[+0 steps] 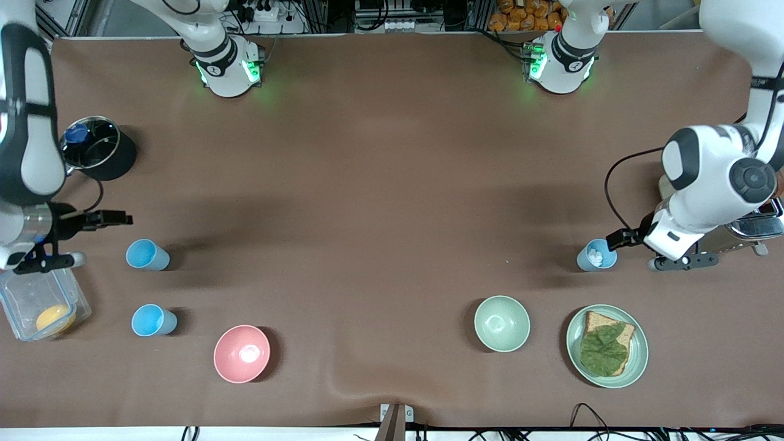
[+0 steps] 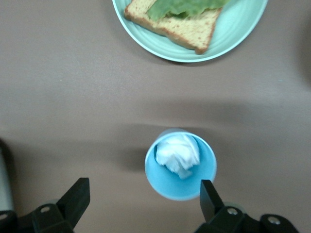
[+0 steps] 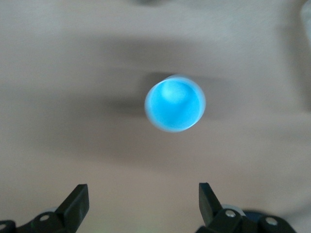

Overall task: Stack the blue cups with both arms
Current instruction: 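Grasp the blue cup with the right gripper while the left gripper grasps its cup, then carry the cup with the left gripper toward the table middle while the right lifts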

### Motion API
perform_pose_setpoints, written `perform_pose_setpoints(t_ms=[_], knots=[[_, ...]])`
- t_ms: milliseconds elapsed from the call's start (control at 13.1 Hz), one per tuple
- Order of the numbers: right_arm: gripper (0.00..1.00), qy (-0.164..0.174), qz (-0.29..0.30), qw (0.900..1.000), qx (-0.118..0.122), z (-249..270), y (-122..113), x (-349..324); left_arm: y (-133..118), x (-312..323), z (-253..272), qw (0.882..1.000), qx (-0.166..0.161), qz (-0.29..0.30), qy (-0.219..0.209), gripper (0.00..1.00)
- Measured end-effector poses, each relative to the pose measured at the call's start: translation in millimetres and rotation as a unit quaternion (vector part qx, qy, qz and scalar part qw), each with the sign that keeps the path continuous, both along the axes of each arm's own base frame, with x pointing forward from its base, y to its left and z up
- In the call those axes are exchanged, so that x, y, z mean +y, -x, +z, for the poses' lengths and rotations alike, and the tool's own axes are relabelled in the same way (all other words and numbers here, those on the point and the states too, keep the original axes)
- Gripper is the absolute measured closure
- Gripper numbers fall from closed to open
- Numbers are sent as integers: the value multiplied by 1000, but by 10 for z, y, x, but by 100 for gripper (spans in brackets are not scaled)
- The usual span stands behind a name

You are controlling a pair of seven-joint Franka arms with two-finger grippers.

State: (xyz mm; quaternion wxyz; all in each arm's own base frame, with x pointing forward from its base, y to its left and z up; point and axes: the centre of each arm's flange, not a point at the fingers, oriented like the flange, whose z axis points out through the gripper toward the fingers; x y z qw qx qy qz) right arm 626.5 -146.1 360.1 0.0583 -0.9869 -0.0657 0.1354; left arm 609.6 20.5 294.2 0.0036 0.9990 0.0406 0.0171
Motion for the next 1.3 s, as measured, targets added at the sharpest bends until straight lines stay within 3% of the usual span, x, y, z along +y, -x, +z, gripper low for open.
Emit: perform_pose_setpoints(t_ms=[305,381,534,915,992,1144,1297], knots=[[0,23,11,1000,-19,-534,-164,-108,-4,-5,-372,1000,14,-1,5,4],[0,26,11,999,-25,-590,-193,-123,0,-13,-413,1000,17,-1,5,10],[0,32,4,999,-41,-734,-234,-233,8,-22,-473,1000,22,-2,6,35],[0,17,-17,1000,-15,-1257,-156,-394,11,-78,-543,1000,27,-6,9,93],[0,11,-23,1000,-12,-1314,-146,-397,-3,-159,-524,1000,25,-12,12,97],[19,3,-29,1000,-8,-1381,-129,-401,-35,-533,-446,999,18,-29,30,97],[44,-1,-35,999,-6,-1409,-111,-419,-9,-1195,-310,997,16,-52,55,97]])
